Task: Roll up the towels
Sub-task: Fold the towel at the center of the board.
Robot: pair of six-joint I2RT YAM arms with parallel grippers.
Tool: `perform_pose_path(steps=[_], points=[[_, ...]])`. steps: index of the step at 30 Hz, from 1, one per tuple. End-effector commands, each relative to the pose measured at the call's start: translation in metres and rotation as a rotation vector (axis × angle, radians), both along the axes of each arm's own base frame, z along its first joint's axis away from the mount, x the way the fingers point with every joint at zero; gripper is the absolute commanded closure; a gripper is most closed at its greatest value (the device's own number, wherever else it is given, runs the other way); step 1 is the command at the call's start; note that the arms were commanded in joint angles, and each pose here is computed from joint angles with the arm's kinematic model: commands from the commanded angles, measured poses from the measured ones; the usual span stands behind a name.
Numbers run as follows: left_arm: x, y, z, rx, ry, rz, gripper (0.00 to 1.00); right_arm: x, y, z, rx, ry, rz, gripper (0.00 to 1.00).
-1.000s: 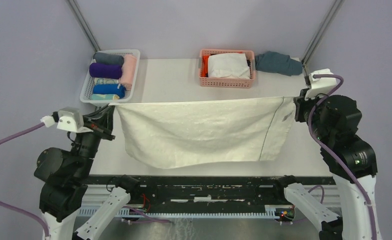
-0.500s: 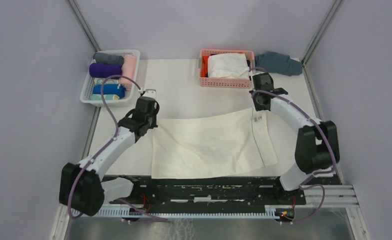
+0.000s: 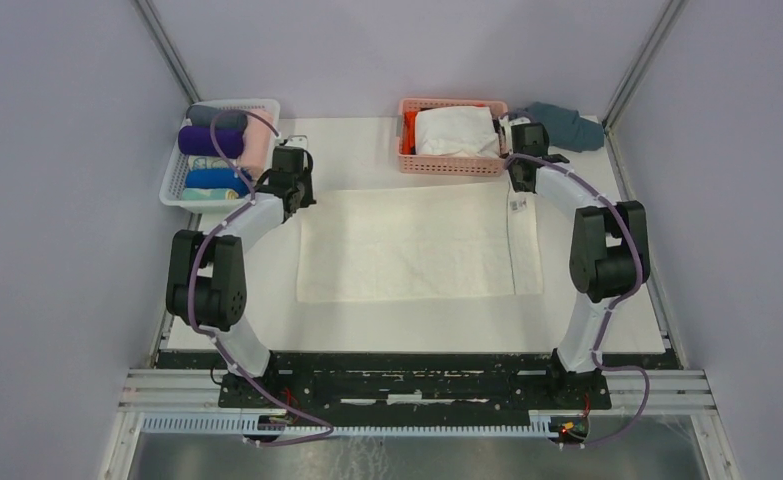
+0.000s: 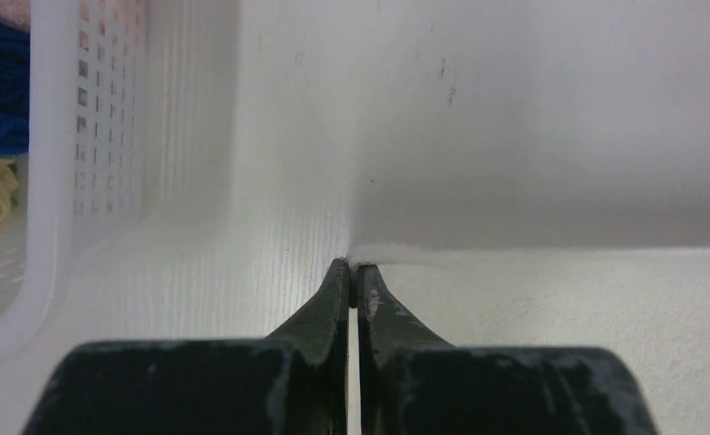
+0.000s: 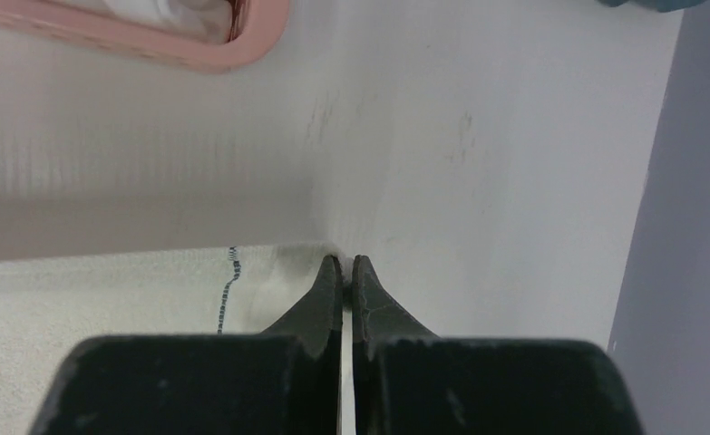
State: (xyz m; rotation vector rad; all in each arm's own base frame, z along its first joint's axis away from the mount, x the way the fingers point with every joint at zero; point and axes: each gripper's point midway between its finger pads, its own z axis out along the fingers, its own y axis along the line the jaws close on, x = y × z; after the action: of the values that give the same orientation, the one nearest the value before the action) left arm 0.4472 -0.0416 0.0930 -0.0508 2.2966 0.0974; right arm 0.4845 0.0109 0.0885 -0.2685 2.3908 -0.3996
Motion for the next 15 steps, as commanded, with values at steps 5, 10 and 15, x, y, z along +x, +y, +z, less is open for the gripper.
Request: perform_pose_path(steps=[5,10,15], points=[[0.026,-0.003,0.047,0.026,-0.153,-0.076,0.97,0.024,-0.005,0.038,0.018,-0.110,-0.004,1.00],[0.008,0.004,0.055,0.032,-0.160,-0.041,0.97,0.002,-0.002,0.038,0.060,-0.076,-0.017,1.00],[-0.015,0.007,0.053,0.003,-0.099,-0.006,0.97,-0.030,-0.004,0.036,0.091,-0.035,-0.060,1.00]])
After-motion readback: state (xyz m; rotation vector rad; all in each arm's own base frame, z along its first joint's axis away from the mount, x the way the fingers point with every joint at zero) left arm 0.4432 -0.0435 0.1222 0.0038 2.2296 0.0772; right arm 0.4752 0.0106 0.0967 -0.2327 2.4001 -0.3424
